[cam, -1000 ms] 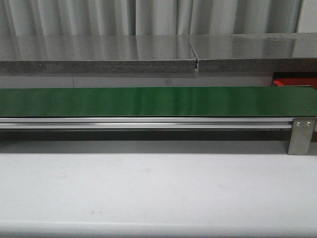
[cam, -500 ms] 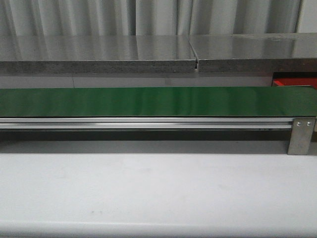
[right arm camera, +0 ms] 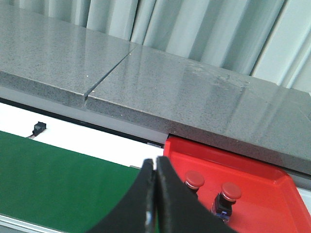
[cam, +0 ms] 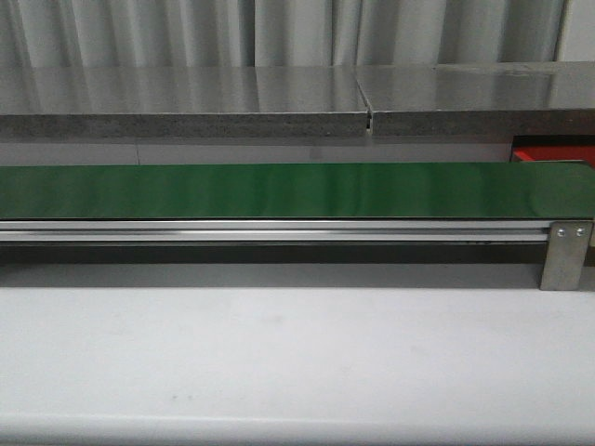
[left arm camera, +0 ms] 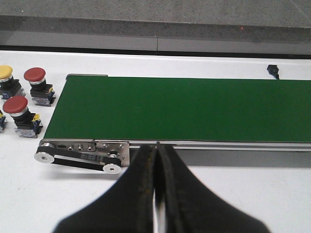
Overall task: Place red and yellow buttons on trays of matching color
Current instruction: 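Move the left gripper down to a red push-button and grasp it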
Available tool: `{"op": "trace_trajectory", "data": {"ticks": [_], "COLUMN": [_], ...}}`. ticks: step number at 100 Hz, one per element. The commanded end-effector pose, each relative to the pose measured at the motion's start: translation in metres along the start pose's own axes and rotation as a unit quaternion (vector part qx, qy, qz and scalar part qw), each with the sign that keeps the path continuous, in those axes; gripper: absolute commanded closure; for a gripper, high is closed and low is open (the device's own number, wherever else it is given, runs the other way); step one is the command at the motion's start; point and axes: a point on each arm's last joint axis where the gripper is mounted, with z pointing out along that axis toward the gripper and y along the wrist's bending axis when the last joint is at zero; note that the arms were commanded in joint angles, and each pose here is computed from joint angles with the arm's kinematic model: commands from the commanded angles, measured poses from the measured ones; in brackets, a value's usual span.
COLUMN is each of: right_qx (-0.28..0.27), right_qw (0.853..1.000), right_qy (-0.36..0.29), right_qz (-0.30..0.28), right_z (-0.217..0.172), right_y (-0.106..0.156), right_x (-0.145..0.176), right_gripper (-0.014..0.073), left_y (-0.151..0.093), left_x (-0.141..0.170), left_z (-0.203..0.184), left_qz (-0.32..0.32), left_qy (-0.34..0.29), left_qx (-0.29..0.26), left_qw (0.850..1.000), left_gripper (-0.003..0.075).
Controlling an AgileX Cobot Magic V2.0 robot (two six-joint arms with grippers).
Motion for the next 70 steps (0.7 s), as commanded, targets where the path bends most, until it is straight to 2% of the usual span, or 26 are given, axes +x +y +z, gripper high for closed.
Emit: {"op": "trace_trajectory", "data": {"ticks": [1,25,32,39,58,65,70], "right_qx": [0.009,0.009,0.009,0.009,0.009,0.009,0.009], "right_qw": [1.0,1.0,1.0,1.0,1.0,1.0,1.0], "right_qy": [-0.016,-0.016,-0.016,-0.016,-0.016,-0.016,-0.016], "right_qz": [0.0,0.0,0.0,0.0,0.0,0.0,0.0], "right_z": [-0.0014,-0.0014,-0.0014,-0.0014,-0.0014,-0.0014,-0.0014], "right_y": [-0.0027,-0.0027,-0.0027,-0.0027,-0.0027,-0.0027,-0.0027], "right_x": [-0.0096,-0.0096,-0.0096,-0.0096,-0.0096,-0.0096,-0.0096], "right_gripper": [0.0663,0.0663,0.0663,0.0663,0.0663,0.0663,0.0663], "left_y": [-0.0005,-0.0004,-0.0004,-0.0014,-0.0021,-0.002,-0.0018], "left_x": [-0.015,-0.0155,-0.0154,-0.0145,-0.0102,-0.0101,-0.0104], "left_z": [-0.0035,-0.0035,-0.0031,-0.0018,0.0047,0.0058,0.0059], "left_qz": [-0.007,-0.007,-0.008,-0.018,-0.027,-0.027,-0.027], "left_qy": [-0.052,-0.055,-0.054,-0.047,-0.013,-0.011,-0.013], "left_qx": [-0.002,-0.002,-0.002,0.005,0.013,0.013,0.013], "left_qw": [0.999,0.998,0.999,0.999,0.999,0.999,0.999], "left_gripper": [0.0741,0.0739,0.0714,0.062,0.0199,0.0125,0.0115]}}
